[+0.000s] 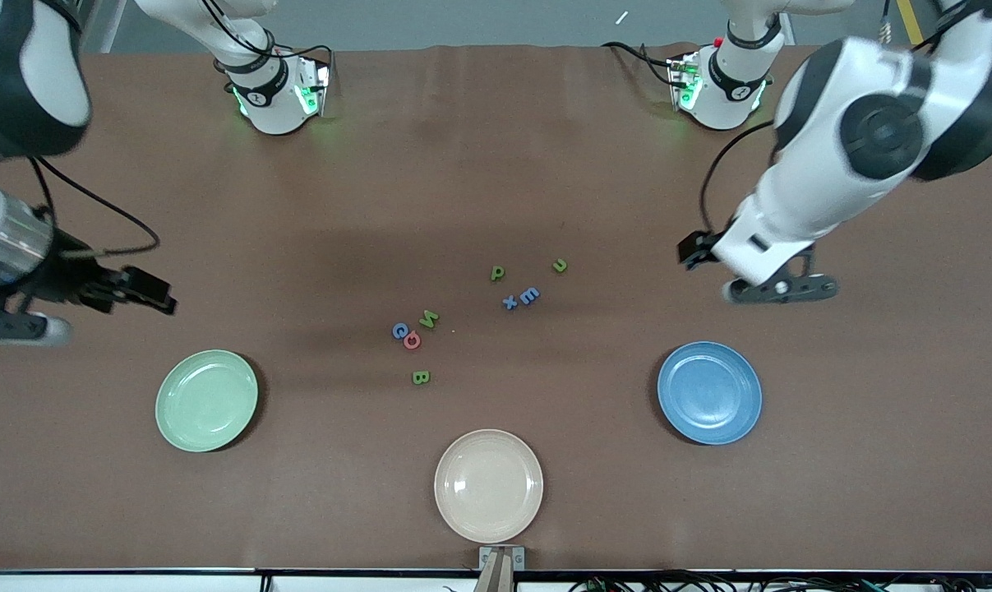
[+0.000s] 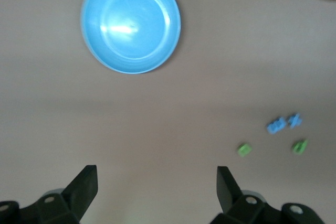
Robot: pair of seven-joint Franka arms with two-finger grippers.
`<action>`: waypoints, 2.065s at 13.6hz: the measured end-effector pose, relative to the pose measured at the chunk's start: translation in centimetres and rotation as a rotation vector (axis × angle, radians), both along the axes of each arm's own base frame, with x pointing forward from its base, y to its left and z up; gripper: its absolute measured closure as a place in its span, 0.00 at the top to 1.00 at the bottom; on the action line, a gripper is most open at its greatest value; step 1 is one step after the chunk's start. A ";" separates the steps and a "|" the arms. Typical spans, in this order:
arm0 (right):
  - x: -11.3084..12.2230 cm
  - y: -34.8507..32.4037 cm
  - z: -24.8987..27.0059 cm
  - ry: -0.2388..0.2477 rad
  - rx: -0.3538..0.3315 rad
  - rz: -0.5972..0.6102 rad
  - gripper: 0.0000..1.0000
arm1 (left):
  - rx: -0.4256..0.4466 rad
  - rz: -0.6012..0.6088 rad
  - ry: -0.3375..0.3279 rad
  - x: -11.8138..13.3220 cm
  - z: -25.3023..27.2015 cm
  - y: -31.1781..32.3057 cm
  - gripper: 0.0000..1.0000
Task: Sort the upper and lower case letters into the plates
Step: 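Move the left gripper and the right gripper out toward the letters, then lower the left gripper to the x while the right gripper lowers to the Z, then grasp the blue x with the left gripper while the right gripper grasps the Z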
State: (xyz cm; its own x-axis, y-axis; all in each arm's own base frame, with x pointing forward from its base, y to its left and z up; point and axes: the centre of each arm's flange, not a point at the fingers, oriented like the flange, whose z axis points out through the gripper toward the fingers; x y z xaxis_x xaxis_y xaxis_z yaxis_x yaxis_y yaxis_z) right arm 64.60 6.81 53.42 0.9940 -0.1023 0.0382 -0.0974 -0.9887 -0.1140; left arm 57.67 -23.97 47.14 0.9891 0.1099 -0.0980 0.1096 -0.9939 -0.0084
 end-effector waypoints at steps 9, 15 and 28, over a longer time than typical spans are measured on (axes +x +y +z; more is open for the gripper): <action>2.5 18.6 -23.7 0.090 -0.007 -0.348 1.00 | -0.004 0.327 -0.057 -2.0 -17.1 -19.1 0.98; -3.4 25.8 -31.2 0.130 -0.040 -0.362 1.00 | -0.037 0.518 -0.045 -4.9 -24.3 -25.5 0.81; -8.4 29.2 -34.8 0.173 -0.084 -0.329 0.92 | 0.026 0.643 0.004 -7.4 -29.6 -26.8 0.70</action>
State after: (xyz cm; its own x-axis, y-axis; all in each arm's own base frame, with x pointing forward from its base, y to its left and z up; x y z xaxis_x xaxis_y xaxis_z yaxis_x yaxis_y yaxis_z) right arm 56.18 36.00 18.64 0.9012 -0.4205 -0.1052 -0.4216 -0.9067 0.0123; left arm 50.27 -50.80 17.57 0.7246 0.6832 -0.0906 0.6835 -0.7292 -0.0329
